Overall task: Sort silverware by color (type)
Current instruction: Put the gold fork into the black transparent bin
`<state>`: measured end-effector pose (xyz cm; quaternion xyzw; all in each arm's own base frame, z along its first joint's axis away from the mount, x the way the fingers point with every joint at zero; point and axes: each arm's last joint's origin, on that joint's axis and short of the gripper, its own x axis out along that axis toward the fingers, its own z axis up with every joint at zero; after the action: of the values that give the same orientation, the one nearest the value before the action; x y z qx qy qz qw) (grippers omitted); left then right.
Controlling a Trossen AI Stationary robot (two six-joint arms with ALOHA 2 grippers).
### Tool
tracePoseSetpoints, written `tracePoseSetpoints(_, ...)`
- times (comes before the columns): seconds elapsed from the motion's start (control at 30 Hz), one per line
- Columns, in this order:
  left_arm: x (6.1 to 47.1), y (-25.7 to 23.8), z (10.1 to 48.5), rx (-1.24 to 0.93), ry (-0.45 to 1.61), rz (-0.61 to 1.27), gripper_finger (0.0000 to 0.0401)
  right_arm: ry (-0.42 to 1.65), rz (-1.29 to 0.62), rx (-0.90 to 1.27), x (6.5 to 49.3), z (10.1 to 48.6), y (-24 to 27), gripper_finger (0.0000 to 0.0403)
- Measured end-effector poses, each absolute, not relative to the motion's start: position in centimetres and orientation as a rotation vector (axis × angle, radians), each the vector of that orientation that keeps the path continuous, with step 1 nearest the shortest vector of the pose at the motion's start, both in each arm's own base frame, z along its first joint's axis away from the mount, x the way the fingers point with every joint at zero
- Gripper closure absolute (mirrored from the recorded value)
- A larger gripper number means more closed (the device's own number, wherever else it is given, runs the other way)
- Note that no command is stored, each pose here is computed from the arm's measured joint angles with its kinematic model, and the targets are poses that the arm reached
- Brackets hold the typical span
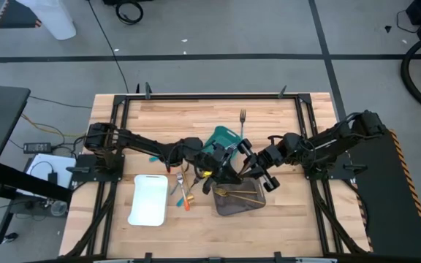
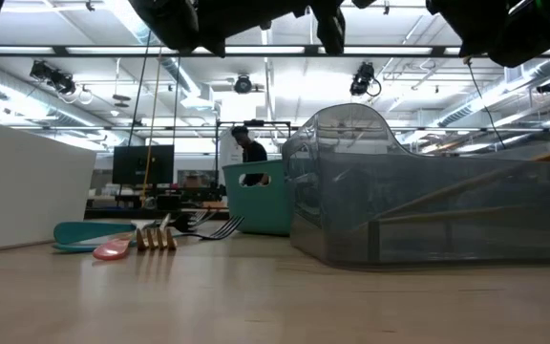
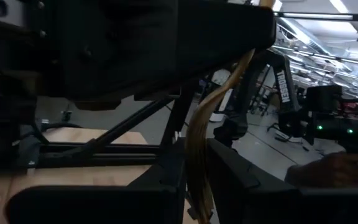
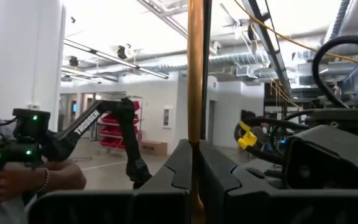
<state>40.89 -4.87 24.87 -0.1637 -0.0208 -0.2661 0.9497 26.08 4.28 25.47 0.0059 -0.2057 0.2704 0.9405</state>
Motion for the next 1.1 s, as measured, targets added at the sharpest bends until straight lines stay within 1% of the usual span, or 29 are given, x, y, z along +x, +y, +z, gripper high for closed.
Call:
tracePoseSetpoints(0.2,40.9,-4.9,24.8,-0.333,-0.036,-0.552,0.0386,-0.413,0.574,0.01,26.1,25.4,4.3,0.0386)
tracePoseSetpoints(0.33,40.9,-4.6,24.8,-0.351,-0.031,-0.55,0.0392,-0.401,0.565,0.029,26.1,25.4,4.3,0.0385)
tracePoseSetpoints(0.4,40.9,-4.6,24.8,-0.35,-0.03,-0.552,0.0392,-0.381,0.545,0.058,26.2,25.3,4.2,0.0376)
tracePoseSetpoints(0.5,40.9,-4.6,24.8,-0.345,-0.031,-0.557,0.0392,-0.357,0.542,0.071,26.2,25.1,4.2,0.0346)
tracePoseSetpoints(0.6,40.9,-4.6,24.9,-0.334,-0.04,-0.565,0.0392,-0.33,0.538,0.077,26.1,25.2,4.2,0.0305)
tracePoseSetpoints(0.73,40.8,-4.2,25.1,-0.324,-0.039,-0.557,0.0393,-0.28,0.5,0.076,25.4,25.9,4.0,0.0252)
tracePoseSetpoints(0.83,40.7,-4.2,25.1,-0.32,0.003,-0.546,0.0393,-0.241,0.45,0.074,24.6,26.5,3.8,0.0223)
tracePoseSetpoints(0.97,40.4,-4.1,24.9,-0.267,0.071,-0.469,0.0393,-0.15,0.334,0.07,23.5,26.9,3.7,0.0203)
tracePoseSetpoints(1.1,40.0,-4.2,25.0,-0.213,0.131,-0.371,0.0393,-0.072,0.23,0.071,22.2,27.1,3.6,0.02)
